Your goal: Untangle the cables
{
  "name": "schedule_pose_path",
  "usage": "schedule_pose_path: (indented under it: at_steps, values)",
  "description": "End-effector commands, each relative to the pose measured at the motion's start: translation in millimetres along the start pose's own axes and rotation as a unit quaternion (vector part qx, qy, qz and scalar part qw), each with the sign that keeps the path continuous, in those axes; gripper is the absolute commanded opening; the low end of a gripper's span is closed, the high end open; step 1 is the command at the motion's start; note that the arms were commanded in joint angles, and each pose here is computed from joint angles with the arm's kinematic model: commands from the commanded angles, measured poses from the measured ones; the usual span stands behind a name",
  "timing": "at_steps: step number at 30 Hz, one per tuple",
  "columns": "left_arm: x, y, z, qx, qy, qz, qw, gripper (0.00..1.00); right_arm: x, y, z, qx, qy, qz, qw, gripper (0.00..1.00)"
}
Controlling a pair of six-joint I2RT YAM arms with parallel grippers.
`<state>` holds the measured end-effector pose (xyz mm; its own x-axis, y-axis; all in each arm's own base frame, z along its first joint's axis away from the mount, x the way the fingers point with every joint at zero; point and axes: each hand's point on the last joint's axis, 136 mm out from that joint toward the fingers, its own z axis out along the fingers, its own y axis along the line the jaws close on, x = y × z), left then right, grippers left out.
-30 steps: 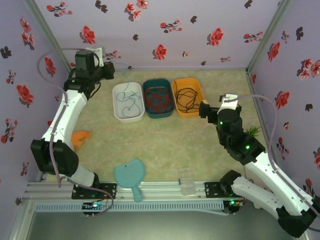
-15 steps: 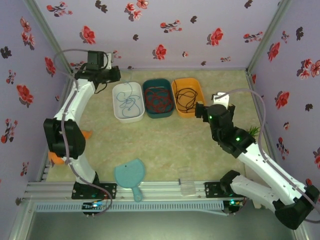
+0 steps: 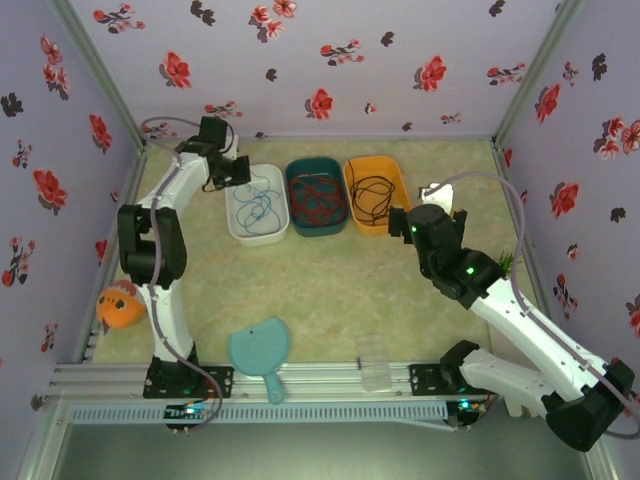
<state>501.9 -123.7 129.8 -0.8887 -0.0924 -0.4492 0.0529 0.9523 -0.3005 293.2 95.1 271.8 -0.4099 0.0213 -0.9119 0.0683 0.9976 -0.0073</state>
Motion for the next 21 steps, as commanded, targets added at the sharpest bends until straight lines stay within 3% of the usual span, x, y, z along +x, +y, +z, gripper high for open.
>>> schedule_pose_path:
  at_steps: [1,8,12,18,21]
  values:
    - [0.1,1.4,2.2,-0.010,0.012,0.016,1.000,0.06,-11.4,-6.3,-4.2,0.011,-0.012,0.020,1.000,0.99]
    - [3.0,3.1,8.5,-0.015,0.021,0.018,0.999,0.30,-10.3,-7.2,-4.2,0.013,-0.009,0.020,1.000,0.99]
    - [-2.7,-0.9,-2.5,-0.016,0.006,0.024,1.000,0.39,-10.0,-8.4,-5.6,0.013,-0.009,0.022,1.000,0.99]
    - [-11.1,-11.1,-48.9,-0.017,-0.047,0.037,0.998,0.52,-5.7,-22.0,-4.7,0.047,-0.009,0.023,0.999,0.99]
    - [-14.6,-13.4,-78.1,-0.020,-0.090,0.043,0.995,0.73,-2.2,-29.6,-2.3,0.064,-0.009,0.025,0.998,1.00]
